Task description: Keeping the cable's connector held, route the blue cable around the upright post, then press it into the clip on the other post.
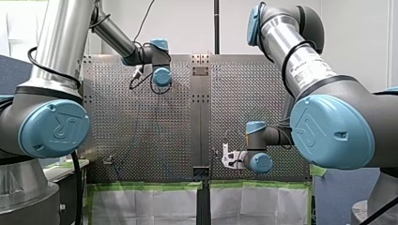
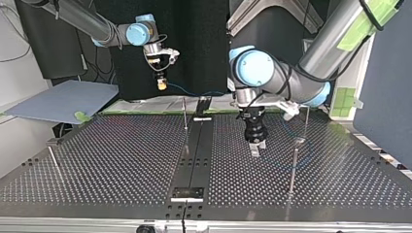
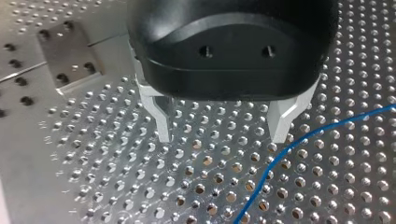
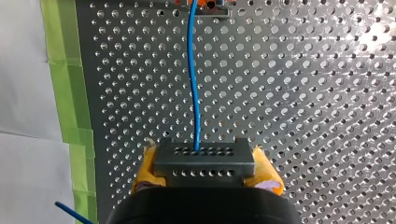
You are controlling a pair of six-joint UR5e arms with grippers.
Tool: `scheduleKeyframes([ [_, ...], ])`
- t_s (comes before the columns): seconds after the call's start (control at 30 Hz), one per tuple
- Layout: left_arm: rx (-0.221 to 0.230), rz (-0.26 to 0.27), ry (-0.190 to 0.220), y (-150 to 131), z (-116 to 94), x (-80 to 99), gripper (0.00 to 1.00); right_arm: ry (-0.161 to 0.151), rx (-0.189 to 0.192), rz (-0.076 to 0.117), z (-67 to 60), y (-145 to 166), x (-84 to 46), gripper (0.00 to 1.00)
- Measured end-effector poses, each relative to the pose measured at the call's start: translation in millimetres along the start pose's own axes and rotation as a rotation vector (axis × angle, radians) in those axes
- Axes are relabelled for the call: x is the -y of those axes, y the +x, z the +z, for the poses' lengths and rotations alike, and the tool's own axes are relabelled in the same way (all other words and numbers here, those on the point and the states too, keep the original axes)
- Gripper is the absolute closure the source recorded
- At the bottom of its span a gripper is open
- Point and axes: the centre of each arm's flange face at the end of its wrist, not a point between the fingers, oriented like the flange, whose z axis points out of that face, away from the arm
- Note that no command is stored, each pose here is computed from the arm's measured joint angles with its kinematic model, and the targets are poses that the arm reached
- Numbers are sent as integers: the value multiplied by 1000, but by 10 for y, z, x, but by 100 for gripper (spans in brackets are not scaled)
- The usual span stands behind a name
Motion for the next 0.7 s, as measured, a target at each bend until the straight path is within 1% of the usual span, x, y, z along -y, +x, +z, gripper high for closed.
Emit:
scheduleKeyframes([
  [0.1,-7,10,-14,8,45,-15,0,0,0,0,0,1,0,100],
  [0.3,-14,14,-32,32,102,-59,0,0,-1,-1,1,2,0,100],
  [0.5,-6,4,-44,31,154,-79,0,-1,-1,0,2,2,-7,100],
  [0.7,-21,10,-43,55,248,-3,0,0,-1,0,1,1,-3,100],
])
